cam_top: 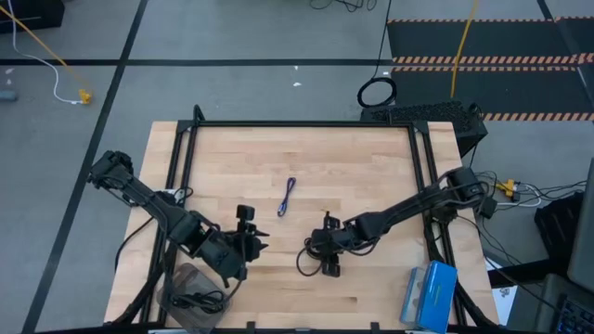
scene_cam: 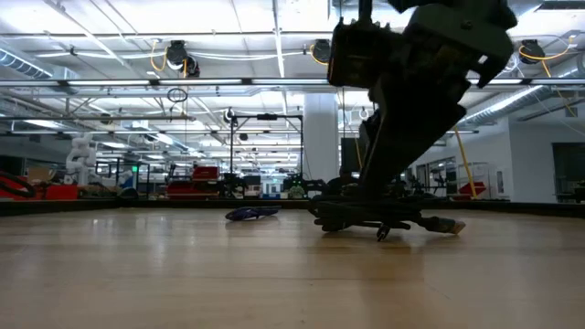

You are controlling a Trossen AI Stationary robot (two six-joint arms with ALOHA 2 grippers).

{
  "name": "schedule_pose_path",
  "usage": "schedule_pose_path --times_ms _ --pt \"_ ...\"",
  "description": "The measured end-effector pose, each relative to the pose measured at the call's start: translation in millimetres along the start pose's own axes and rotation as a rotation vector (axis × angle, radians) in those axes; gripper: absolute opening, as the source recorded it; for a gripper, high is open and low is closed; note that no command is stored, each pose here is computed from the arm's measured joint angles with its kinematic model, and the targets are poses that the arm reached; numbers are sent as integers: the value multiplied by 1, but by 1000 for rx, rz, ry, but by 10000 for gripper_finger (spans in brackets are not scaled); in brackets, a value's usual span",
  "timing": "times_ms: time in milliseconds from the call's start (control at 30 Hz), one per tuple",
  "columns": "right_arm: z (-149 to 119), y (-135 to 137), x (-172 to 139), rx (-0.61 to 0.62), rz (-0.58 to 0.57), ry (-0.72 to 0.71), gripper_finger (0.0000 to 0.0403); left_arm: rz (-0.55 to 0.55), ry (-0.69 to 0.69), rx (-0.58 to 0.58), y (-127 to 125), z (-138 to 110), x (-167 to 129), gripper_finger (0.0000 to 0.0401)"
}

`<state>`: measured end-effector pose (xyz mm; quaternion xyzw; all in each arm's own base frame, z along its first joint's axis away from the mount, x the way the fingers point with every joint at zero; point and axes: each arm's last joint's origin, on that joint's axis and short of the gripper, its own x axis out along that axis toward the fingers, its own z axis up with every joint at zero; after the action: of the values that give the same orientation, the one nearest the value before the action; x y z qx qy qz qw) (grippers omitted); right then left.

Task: Pick and place USB-C Cables
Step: Put the black charger cable into the black bin

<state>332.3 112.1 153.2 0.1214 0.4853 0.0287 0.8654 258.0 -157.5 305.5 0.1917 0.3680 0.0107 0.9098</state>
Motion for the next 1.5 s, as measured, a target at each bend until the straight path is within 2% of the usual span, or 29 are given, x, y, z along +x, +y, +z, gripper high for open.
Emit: schedule_pose_path --times_ms 267,467,600,867,933,1133,1500 --pt "-1 -4 6 11 25 29 183 -5 -32 -6 -1 4 0 127" --pt "-3 -5 10 12 17 43 166 -6 -36 -6 -1 4 0 127" --pt "-3 -5 10 6 18 42 130 -6 -36 -4 -1 4 0 127" --pt "-2 -4 7 -27 46 44 19 -6 -35 -4 -1 4 0 127" --pt "1 -2 0 -34 58 27 10 -6 -35 -4 -1 4 0 127" --pt "10 8 -31 -60 92 -69 19 -6 -39 -7 -1 4 0 127" --pt "11 41 -105 -196 97 -315 15 -7 -47 -37 -1 5 0 127"
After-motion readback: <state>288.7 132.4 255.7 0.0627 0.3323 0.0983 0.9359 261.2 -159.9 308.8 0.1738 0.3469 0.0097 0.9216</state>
